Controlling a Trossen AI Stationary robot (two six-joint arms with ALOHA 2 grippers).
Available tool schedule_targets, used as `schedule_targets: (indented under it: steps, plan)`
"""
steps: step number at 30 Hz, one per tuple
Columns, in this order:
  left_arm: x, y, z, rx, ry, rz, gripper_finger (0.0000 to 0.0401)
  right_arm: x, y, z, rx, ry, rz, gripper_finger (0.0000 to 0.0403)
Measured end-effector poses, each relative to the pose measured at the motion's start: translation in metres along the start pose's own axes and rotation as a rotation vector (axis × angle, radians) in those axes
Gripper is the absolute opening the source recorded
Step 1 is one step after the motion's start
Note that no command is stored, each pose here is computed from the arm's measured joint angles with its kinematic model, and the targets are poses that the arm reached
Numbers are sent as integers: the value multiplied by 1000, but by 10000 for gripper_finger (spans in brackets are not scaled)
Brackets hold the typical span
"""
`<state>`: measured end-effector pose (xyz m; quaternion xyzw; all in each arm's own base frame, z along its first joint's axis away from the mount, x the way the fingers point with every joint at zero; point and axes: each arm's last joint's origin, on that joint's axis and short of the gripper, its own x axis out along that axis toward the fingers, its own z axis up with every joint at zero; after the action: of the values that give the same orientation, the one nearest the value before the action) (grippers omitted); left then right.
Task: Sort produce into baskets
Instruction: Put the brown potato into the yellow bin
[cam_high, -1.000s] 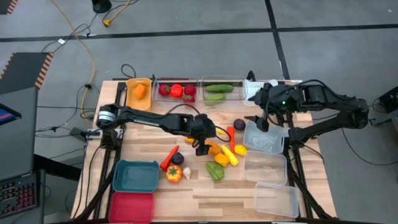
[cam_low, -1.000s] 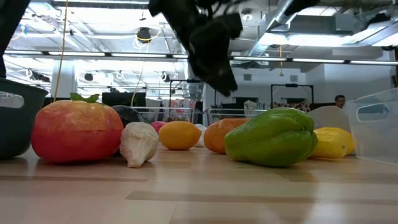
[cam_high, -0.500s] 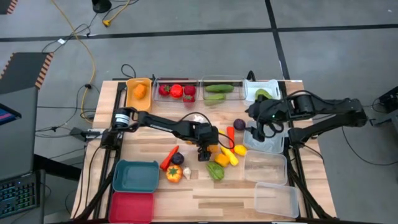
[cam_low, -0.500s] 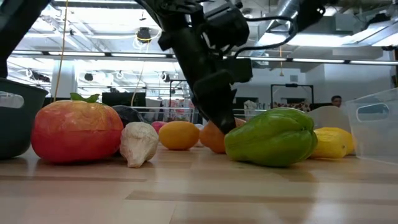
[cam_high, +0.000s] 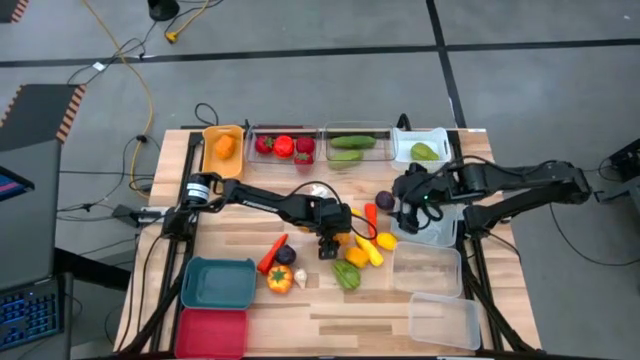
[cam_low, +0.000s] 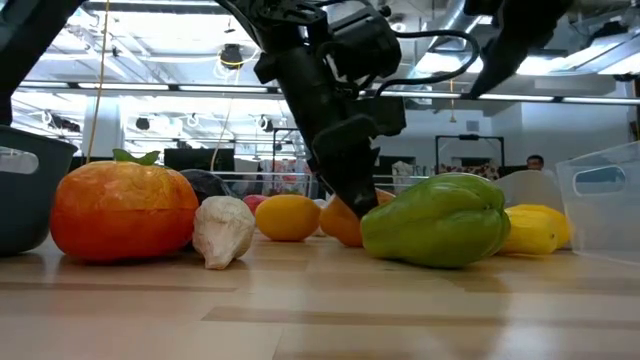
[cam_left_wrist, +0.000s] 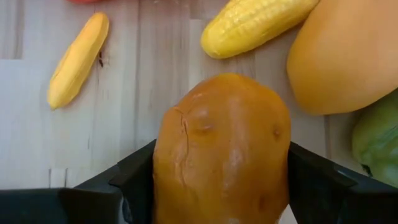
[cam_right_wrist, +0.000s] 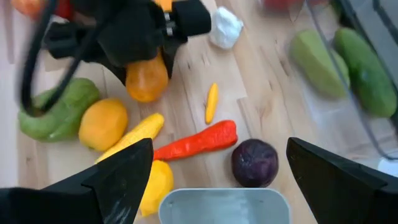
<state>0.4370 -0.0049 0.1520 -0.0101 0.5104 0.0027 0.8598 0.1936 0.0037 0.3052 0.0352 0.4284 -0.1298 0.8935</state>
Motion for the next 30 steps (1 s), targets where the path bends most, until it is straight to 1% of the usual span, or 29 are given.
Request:
schedule_targets:
  steps: [4, 7, 10, 14, 19, 22, 25, 30]
  plan:
    - [-14, 1, 3, 12, -8, -43, 272, 9, 1, -6, 35, 12, -3, 395]
    - [-38, 4, 8, 19, -39, -40, 272, 10, 1, -7, 38, 7, -2, 395]
    - [-66, 12, 11, 30, -61, -16, 268, 10, 1, -4, 47, -23, 5, 395]
    - [-111, 28, 9, 36, -79, 61, 270, 9, 2, 0, 57, -60, 15, 395]
    - [-165, 54, -3, -19, -70, 183, 273, 11, 4, 4, 61, -90, 25, 395]
    - [-195, 70, -14, -67, -61, 258, 273, 14, 6, 7, 64, -106, 31, 395]
    - [-218, 86, -28, -125, -26, 322, 273, 18, 8, 9, 63, -102, 31, 395]
    - [-249, 112, -56, -238, 82, 434, 274, 26, 10, 9, 53, -73, 26, 395]
